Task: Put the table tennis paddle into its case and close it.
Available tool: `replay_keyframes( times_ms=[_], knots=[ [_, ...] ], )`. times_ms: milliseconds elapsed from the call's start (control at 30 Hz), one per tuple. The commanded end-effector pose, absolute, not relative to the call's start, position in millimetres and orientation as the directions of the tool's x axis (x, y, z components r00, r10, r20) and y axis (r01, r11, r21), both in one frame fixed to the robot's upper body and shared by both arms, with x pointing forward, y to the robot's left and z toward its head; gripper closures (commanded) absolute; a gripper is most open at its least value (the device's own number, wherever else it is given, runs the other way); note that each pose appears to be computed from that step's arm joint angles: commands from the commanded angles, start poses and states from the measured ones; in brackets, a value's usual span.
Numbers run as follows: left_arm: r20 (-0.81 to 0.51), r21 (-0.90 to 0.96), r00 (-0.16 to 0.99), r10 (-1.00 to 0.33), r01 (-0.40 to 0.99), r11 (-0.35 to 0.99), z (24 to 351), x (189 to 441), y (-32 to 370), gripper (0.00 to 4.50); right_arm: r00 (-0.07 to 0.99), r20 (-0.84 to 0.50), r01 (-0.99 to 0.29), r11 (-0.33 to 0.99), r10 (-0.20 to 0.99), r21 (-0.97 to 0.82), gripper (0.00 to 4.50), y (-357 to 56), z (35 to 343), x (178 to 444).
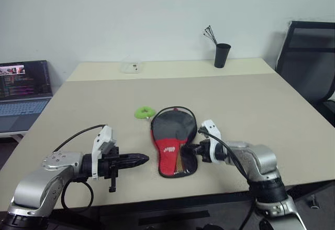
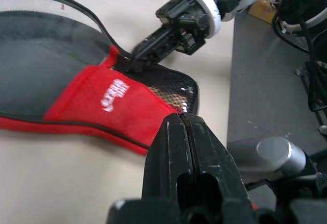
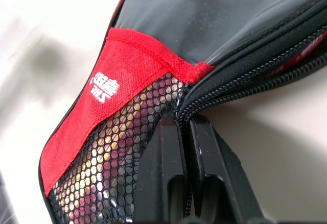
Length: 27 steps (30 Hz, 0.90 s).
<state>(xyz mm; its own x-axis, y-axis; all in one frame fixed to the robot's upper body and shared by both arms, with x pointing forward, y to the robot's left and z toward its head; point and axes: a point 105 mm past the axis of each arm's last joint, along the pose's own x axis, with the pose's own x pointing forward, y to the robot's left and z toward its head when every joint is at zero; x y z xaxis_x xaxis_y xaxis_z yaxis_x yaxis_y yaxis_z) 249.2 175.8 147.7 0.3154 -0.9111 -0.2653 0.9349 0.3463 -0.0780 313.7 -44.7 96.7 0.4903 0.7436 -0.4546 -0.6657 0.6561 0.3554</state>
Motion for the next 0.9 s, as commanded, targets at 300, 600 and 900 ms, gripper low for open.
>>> replay_keyframes(
  times_ms=[300, 600, 900],
  knots=[
    [-0.265, -0.043, 0.299, -0.916, 0.946, 0.321, 157.8, 245.2, 180.9, 4.5, 0.473, -0.437, -0.648, 0.638, 0.765, 0.416, 4.47, -48.0, 105.8, 283.2],
    [-0.266, -0.035, 0.299, -0.916, 0.947, 0.319, 157.5, 246.3, 181.7, 4.5, 0.449, -0.454, -0.625, 0.634, 0.769, 0.455, 4.47, -45.5, 97.1, 269.8],
    [-0.27, -0.028, 0.299, -0.915, 0.948, 0.318, 155.0, 246.6, 181.9, 4.5, 0.448, -0.46, -0.607, 0.639, 0.766, 0.472, 4.47, -40.1, 91.8, 265.1]
  ],
)
